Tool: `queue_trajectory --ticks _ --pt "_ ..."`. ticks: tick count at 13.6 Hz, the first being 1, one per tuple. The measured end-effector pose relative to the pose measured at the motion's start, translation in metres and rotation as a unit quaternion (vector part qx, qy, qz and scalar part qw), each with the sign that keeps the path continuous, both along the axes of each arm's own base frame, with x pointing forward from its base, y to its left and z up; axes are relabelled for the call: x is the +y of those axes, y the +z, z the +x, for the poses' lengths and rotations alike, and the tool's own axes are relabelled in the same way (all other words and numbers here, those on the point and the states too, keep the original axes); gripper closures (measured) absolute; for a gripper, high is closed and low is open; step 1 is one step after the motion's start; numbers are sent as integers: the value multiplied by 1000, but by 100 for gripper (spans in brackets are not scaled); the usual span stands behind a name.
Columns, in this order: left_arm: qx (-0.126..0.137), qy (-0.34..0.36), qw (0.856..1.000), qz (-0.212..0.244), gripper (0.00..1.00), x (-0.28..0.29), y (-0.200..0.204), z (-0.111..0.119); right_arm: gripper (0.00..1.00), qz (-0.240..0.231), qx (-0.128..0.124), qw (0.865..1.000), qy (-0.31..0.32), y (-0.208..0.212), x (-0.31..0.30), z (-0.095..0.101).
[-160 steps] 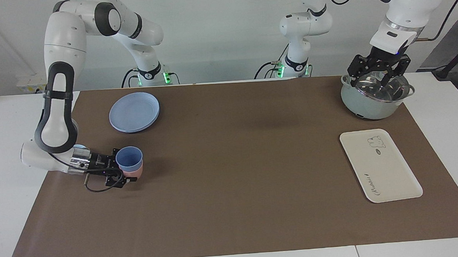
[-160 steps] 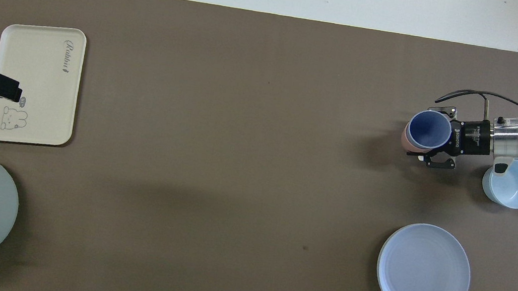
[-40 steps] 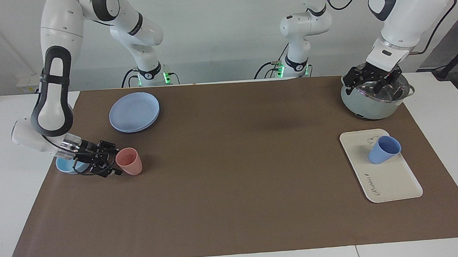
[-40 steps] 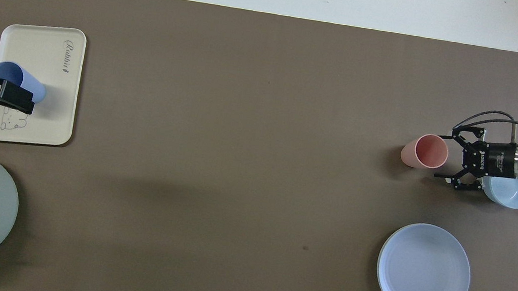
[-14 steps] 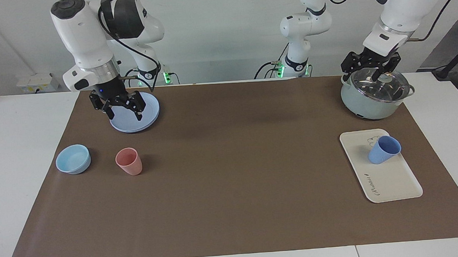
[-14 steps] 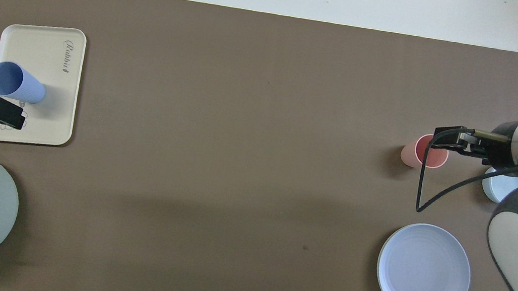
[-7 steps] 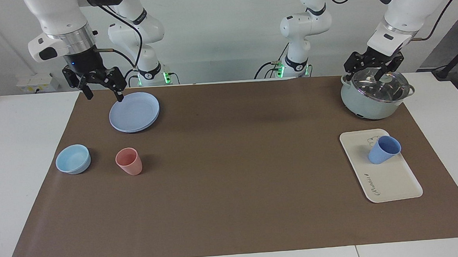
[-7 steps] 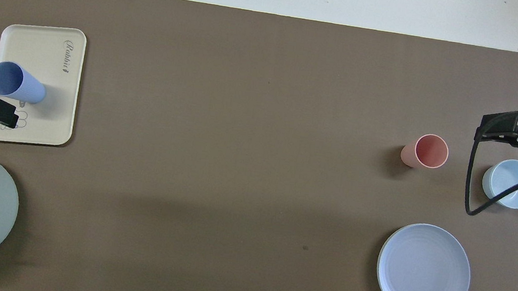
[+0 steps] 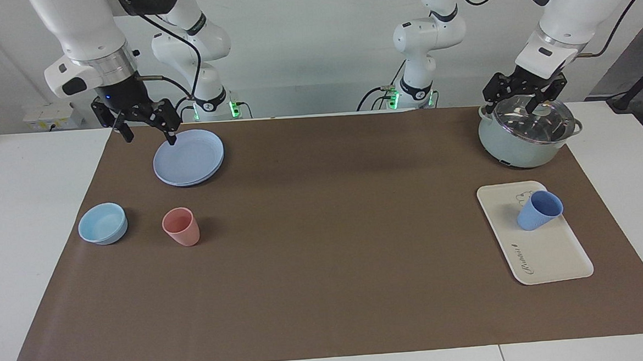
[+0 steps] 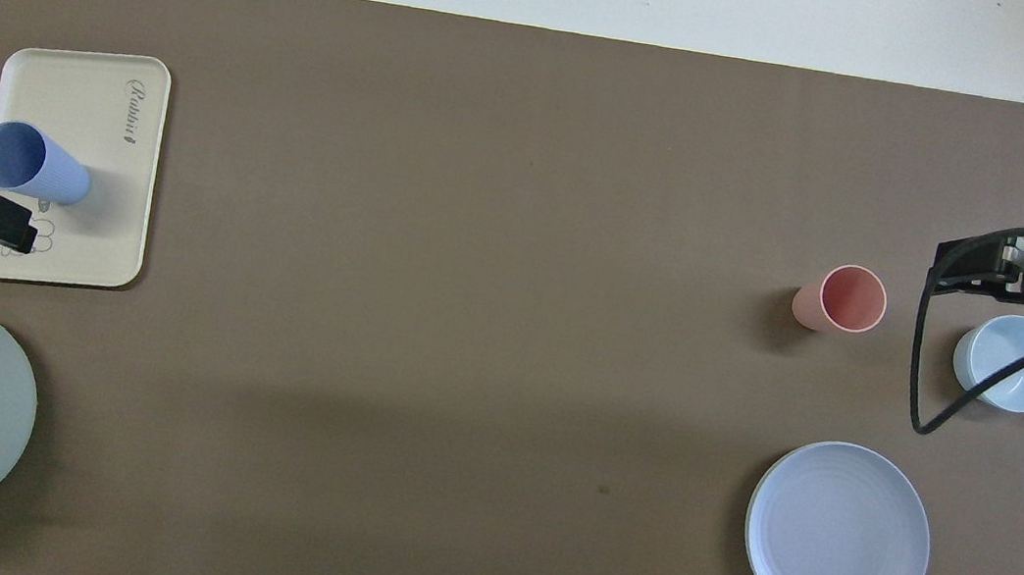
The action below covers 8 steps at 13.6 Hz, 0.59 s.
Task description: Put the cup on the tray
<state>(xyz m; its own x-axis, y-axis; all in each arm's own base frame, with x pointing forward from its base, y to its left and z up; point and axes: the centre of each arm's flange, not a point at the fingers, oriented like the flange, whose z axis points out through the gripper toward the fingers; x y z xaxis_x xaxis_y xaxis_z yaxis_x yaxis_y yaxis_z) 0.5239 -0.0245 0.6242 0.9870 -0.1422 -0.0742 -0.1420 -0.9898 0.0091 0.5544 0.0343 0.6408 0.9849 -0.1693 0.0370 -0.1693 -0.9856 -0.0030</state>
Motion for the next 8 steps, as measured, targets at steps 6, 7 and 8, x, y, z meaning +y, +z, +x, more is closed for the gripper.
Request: queue_trajectory --ticks 6,7,8 --pt "0 0 1000 0 0 0 0 0 0 -1 7 1000 21 -6 -13 0" --pt "0 0 1000 0 0 0 0 0 0 -1 9 1000 26 -7 -11 -1" --pt "-2 0 1000 0 0 0 0 0 0 -1 10 1000 30 -8 -9 -2"
